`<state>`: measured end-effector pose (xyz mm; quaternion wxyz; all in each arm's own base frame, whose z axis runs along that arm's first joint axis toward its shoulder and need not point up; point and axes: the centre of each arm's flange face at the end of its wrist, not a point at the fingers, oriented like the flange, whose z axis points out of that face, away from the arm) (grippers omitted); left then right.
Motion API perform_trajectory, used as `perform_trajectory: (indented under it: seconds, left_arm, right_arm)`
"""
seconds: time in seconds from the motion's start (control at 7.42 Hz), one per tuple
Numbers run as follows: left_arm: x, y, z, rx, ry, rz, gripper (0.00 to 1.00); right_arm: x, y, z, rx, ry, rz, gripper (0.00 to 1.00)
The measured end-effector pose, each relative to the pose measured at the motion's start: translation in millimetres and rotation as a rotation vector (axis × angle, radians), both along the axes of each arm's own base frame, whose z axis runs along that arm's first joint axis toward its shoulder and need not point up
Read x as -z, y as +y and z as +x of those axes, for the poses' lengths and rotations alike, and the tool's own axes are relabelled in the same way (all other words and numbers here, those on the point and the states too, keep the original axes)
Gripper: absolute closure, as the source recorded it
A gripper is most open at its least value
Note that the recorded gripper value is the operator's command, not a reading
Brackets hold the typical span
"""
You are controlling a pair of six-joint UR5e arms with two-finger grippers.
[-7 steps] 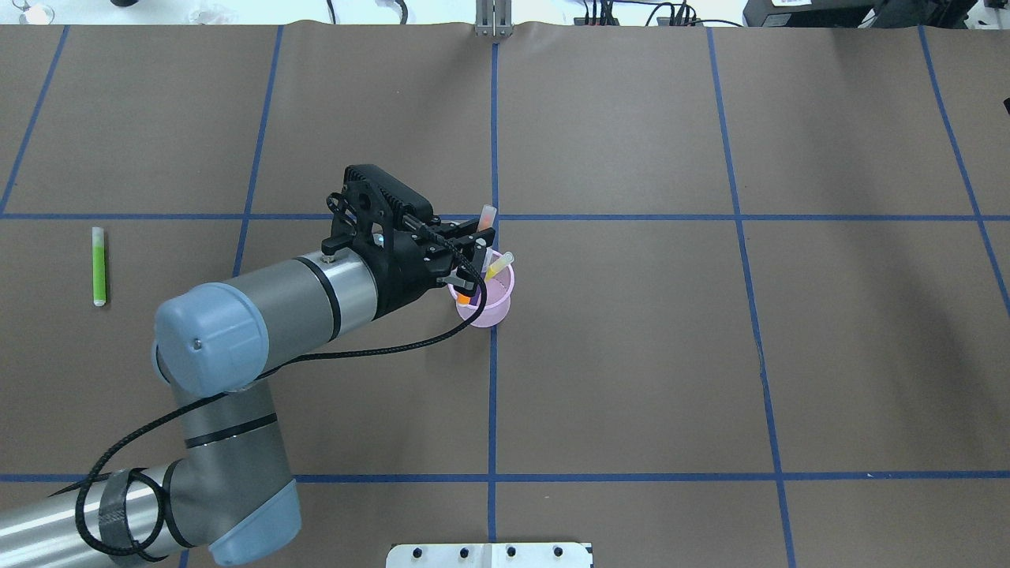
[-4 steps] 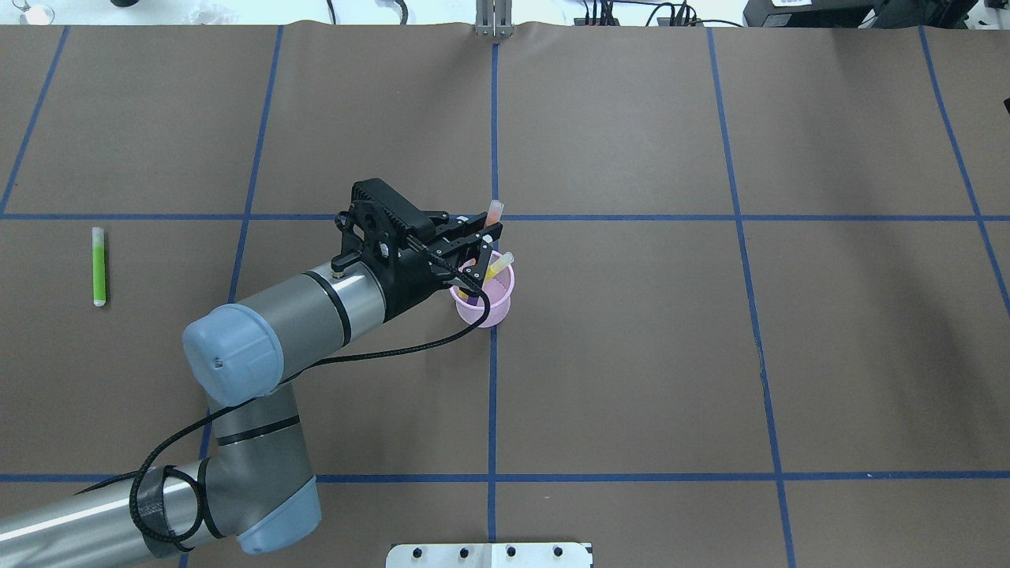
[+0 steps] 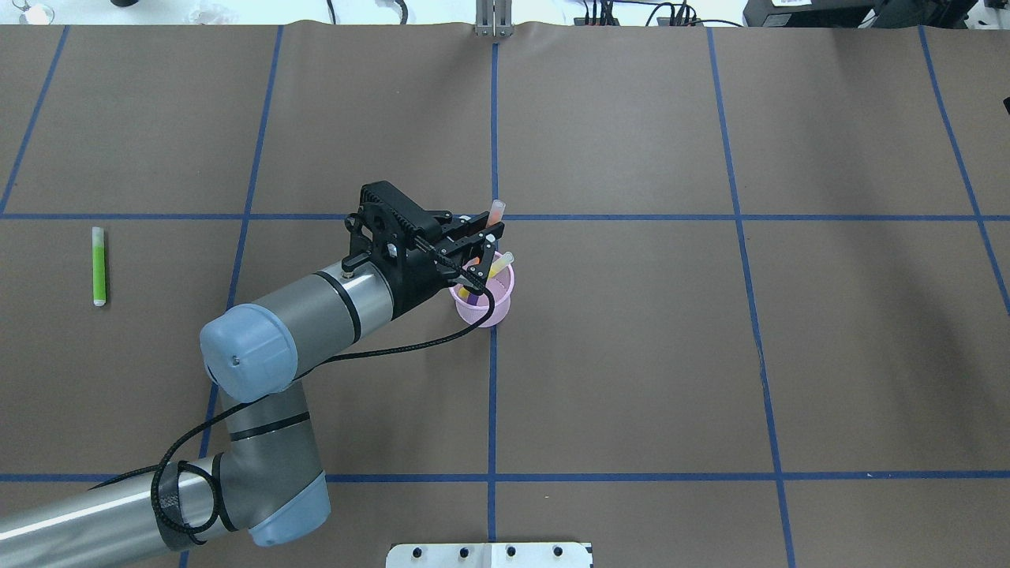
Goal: Collect pens into pen holder
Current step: 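Open the left gripper to drop the orange pen into the cup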
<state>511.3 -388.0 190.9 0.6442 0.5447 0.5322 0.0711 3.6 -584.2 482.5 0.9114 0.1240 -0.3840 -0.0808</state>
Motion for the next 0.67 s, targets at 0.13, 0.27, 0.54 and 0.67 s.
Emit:
perform_trajectory:
  seconds: [0.13,0.27,0.54,0.67]
  left_arm:
    - [-0.1,-0.1,0.3,0.000,0.001,-0.001,0.45]
    - [-0.2,-0.1,0.3,0.000,0.001,-0.001,0.41]
    - [2.7,0.0,-0.7,-0.003,0.005,-0.002,0.29]
    - [4.2,-1.2,-2.5,-0.004,0.004,-0.004,0.14]
  right_arm:
    - [0.0,0.0,0.0,0.000,0.000,0.000,0.00]
    - [0.0,0.0,0.0,0.000,0.000,0.000,0.00]
    - [0.5,0.1,0.2,0.000,0.000,0.001,0.00]
    - [0.4,0.2,0.5,-0.001,0.000,0.000,0.00]
